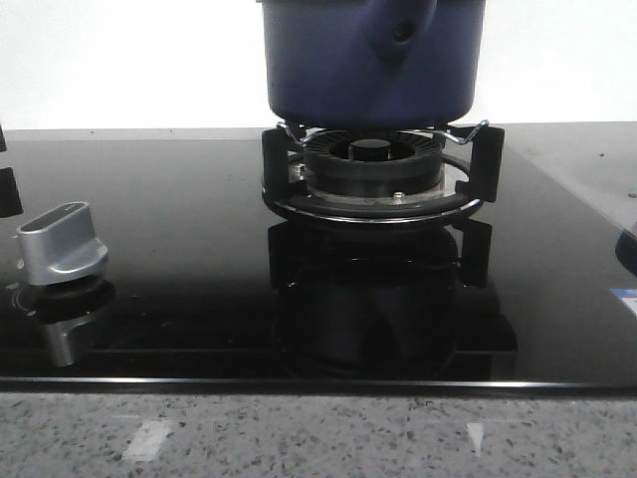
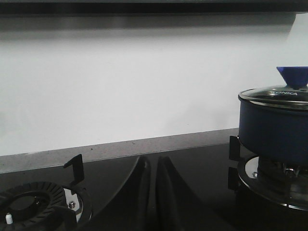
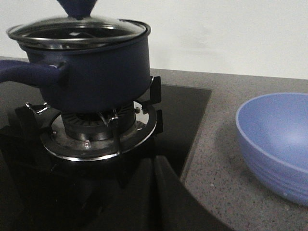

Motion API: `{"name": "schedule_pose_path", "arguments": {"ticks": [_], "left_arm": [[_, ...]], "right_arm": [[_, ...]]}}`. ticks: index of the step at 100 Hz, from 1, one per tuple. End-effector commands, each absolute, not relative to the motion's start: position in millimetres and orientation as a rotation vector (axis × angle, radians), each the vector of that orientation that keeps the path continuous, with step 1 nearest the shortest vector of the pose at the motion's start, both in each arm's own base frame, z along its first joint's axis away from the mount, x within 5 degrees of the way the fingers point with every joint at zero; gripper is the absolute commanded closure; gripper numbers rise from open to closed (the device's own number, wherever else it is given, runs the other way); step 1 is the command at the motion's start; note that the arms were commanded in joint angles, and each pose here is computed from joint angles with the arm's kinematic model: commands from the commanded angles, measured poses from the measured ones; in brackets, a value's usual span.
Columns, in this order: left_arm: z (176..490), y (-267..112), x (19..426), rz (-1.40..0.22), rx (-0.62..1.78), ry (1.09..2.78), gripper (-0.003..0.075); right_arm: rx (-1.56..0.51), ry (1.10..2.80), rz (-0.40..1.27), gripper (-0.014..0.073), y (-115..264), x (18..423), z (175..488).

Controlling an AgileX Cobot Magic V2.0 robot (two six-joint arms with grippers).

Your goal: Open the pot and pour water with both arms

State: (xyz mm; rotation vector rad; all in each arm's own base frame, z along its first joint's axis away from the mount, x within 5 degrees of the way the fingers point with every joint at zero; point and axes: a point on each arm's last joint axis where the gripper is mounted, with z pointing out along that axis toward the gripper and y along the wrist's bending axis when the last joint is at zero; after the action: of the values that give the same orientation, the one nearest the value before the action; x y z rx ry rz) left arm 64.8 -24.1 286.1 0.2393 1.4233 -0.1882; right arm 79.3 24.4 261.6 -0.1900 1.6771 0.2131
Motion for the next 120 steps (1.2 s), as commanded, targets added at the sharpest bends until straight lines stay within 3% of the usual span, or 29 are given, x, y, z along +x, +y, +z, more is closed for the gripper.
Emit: {"name": "schedule_pose_path", "arguments": {"ticks": [1, 83, 120], "left_arm": [[293, -25, 64, -0.218, 0.225, 1.407, 0.0741], [293, -23, 65, -0.205, 0.213, 1.412, 0.0741], [263, -6, 69, -0.142, -0.038, 1.631, 0.074]], "right_arm": [[-0.166, 1.65, 0.203, 0.0642, 23, 80, 268], [-0.164, 1.66, 0.205, 0.0642, 23, 80, 265], [-0.164, 1.66, 0.205, 0.0642, 23, 80, 265]]}}
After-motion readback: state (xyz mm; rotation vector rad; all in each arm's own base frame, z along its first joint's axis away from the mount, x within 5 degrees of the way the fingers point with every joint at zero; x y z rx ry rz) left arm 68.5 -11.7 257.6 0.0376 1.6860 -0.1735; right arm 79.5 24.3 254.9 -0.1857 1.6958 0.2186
